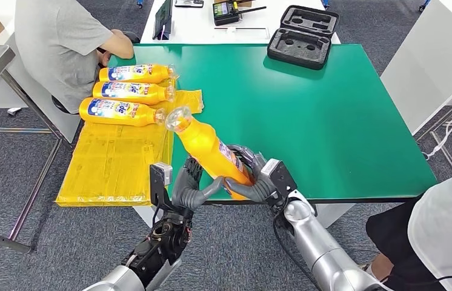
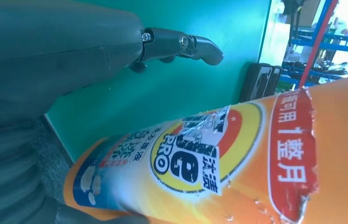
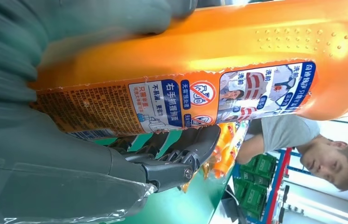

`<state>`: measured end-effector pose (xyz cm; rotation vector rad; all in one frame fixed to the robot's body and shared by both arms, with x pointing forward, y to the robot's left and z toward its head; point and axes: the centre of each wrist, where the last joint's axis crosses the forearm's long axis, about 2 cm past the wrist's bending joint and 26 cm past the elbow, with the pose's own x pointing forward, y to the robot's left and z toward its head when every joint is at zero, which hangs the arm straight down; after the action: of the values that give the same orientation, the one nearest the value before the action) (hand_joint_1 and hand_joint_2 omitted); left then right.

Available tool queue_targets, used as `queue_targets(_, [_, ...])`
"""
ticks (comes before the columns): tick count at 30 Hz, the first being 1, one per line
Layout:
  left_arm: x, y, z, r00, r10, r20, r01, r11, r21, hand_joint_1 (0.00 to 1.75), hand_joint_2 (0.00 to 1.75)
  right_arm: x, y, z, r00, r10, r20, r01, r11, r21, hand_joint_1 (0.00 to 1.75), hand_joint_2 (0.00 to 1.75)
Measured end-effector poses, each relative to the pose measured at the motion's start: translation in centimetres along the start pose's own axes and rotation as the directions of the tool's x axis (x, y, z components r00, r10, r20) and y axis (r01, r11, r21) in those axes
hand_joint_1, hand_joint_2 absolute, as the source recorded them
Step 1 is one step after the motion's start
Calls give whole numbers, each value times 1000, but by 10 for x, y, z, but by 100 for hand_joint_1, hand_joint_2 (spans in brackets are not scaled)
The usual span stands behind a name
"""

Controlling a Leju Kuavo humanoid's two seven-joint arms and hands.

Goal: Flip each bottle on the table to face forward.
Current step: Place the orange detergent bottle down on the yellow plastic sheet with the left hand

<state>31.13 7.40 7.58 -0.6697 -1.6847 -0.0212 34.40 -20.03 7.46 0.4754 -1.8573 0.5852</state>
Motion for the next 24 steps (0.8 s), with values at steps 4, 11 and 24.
queue_targets(4, [2,-2,-4,1000,-4,3,4,1000,-17,0,175,0,2,-3,1000,-3,-3,3,1000,11,171,175])
queue_targets(11, [2,-4,-4,1000,2,6,-1,1000,-25,0,175,-5,13,-3,999,-31,-25,32,999,20,168,175])
queue_targets(24, [4,-4,-5,1000,19,25,-18,1000,-8,0,175,-18,23,16,996,-11,-88,9,1000,-25,174,175])
